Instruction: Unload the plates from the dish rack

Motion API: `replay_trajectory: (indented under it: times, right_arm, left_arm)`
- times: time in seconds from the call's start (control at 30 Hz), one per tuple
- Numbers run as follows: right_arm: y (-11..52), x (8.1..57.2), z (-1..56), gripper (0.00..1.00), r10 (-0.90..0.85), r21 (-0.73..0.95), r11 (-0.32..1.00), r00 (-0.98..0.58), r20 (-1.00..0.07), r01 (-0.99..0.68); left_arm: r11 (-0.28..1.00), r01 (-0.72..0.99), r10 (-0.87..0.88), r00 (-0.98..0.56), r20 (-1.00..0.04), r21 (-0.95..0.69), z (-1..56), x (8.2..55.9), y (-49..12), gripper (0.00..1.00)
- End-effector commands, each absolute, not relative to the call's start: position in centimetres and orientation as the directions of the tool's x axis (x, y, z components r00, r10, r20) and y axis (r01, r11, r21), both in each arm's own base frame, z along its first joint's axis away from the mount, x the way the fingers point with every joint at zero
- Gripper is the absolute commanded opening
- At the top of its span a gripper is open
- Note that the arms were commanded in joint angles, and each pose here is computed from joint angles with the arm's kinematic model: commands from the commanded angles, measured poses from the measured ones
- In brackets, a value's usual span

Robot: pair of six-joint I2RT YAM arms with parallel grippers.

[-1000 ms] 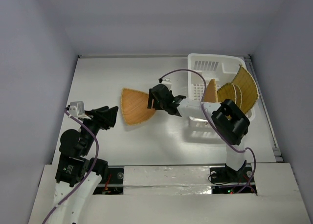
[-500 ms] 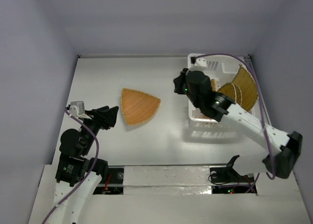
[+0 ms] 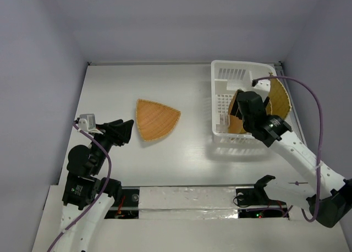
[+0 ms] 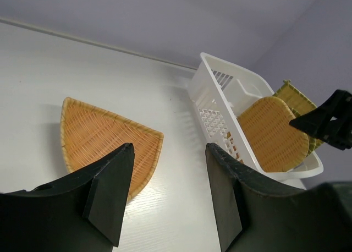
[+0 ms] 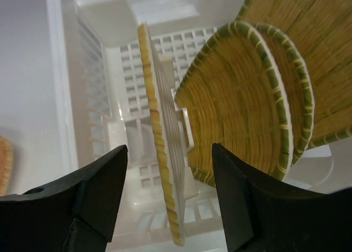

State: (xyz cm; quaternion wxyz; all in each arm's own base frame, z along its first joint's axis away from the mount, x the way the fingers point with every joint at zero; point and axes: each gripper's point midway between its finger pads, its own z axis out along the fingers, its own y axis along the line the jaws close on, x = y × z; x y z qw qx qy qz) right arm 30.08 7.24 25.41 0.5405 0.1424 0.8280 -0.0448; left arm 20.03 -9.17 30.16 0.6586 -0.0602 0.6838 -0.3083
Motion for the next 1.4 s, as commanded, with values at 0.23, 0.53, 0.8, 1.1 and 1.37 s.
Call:
replay_trajectory:
  times: [0.23,0.53,0.8,1.1,1.37]
  right_arm:
    - [7.5,31.8,21.9,0.4,0.088,-0.05,0.964,-0.495,-0.865,0.26]
    - [6.0,31.9,24.1,0.11,0.018,-0.16,0.94,-0.511,-0.86,0.303]
    - [5.0,32.0,29.5,0.0,-0.026,-0.18,0.934,-0.443,-0.896,0.31]
    - [3.8,30.6,39.2,0.0,0.057,-0.028,0.942,-0.242,-0.969,0.335]
    - [10.7,30.6,45.1,0.0,0.26,0.258,0.965,-0.047,-0.965,0.038]
  left_arm:
    - [0.791,0.353,-0.495,-0.108,-0.862,-0.499,31.1,20.1,-9.5,0.51]
    - [0.786,0.369,-0.496,-0.104,-0.862,-0.496,31.4,19.9,-9.7,0.51]
    - [0.785,0.375,-0.494,-0.105,-0.863,-0.494,31.3,19.9,-9.8,0.51]
    - [0.785,0.373,-0.493,-0.106,-0.863,-0.494,31.3,19.9,-9.8,0.51]
    - [0.792,0.356,-0.493,-0.107,-0.863,-0.496,31.1,20.2,-9.6,0.51]
